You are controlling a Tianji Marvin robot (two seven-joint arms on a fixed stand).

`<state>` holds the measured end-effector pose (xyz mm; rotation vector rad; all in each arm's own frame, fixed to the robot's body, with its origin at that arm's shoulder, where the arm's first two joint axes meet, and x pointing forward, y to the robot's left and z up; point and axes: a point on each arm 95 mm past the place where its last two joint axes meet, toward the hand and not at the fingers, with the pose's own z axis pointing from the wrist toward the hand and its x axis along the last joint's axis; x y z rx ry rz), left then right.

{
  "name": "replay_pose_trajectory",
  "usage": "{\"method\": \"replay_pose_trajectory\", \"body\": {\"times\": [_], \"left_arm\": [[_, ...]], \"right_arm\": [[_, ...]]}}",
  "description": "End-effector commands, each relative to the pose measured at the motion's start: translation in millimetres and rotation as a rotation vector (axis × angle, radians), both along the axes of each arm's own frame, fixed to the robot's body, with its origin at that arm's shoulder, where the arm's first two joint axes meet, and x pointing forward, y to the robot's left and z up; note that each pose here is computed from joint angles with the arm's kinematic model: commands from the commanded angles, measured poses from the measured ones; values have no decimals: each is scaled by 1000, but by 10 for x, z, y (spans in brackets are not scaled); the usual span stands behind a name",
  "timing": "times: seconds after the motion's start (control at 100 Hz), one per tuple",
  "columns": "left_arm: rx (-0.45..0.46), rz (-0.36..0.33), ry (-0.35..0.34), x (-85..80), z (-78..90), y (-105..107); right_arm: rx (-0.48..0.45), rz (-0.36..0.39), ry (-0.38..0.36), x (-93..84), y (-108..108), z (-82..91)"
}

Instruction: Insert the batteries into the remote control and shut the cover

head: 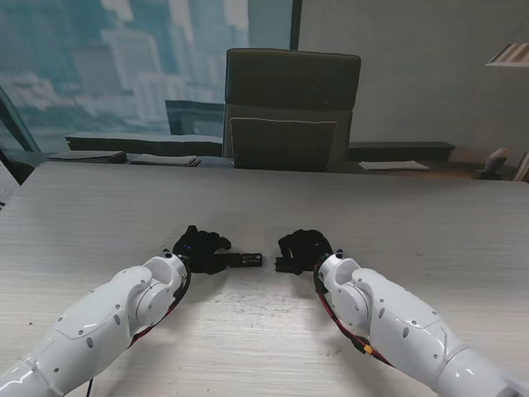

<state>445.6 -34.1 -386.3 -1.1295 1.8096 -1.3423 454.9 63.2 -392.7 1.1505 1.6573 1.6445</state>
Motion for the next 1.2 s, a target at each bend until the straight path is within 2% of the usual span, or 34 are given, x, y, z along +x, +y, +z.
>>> {"method": "replay_pose_trajectory", "body": {"times": [0.0, 0.47, 0.85, 1.19], "left_arm": [[14, 3, 37, -45, -89, 10], [15, 1, 38, -46, -90, 8], [19, -4, 37, -45, -95, 4], [43, -17, 5, -49, -103, -7]], "right_arm": [[3, -1, 17, -54, 62, -83], [108, -66, -76, 174, 290, 86], [172, -73, -41, 323, 608, 60], [166, -63, -24, 377, 703, 10]]}}
